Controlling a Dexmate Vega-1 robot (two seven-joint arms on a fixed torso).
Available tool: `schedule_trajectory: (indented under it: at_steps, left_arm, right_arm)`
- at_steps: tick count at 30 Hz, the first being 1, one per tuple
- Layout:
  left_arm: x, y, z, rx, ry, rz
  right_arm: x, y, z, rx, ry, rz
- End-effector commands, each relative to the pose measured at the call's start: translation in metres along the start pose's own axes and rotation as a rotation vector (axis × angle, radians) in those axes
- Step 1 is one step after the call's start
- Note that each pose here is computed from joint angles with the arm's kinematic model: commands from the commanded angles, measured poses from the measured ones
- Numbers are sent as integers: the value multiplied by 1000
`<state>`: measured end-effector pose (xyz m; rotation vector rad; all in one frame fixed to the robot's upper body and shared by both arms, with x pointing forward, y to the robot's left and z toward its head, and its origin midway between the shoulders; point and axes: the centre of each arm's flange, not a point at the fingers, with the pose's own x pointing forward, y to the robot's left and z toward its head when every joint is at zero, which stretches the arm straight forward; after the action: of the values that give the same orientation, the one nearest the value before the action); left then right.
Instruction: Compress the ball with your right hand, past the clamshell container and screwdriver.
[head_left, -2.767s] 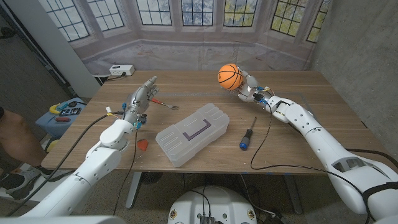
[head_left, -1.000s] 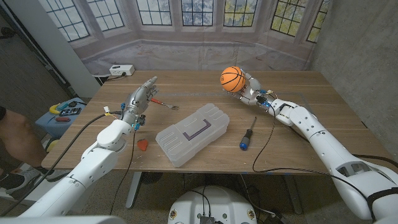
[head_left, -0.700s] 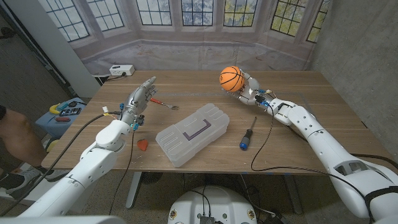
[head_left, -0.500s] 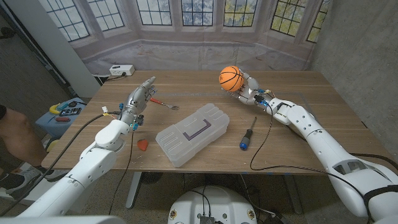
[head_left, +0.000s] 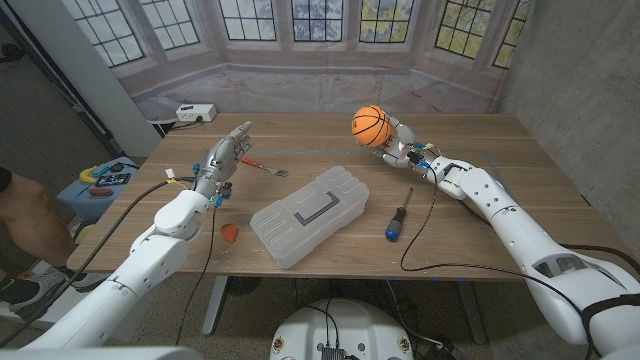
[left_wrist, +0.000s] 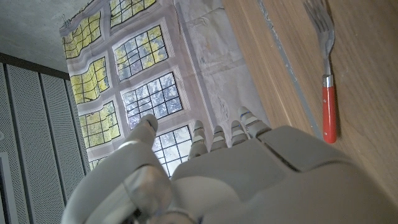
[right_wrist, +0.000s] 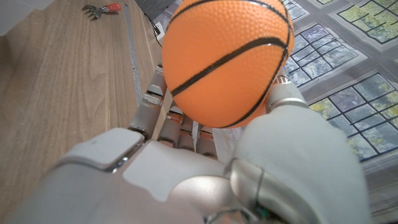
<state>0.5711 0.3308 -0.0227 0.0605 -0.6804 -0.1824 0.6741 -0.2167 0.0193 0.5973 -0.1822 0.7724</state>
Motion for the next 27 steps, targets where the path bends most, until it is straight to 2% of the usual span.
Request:
schedule_trajectory:
  at_steps: [1, 27]
  left_arm:
    - [4, -4, -2, -2, 7, -7]
    - [2, -5, -1, -6, 6, -1]
  right_arm:
    - [0, -3, 1, 0, 8, -27]
    - [-4, -7, -3, 29, 28, -100]
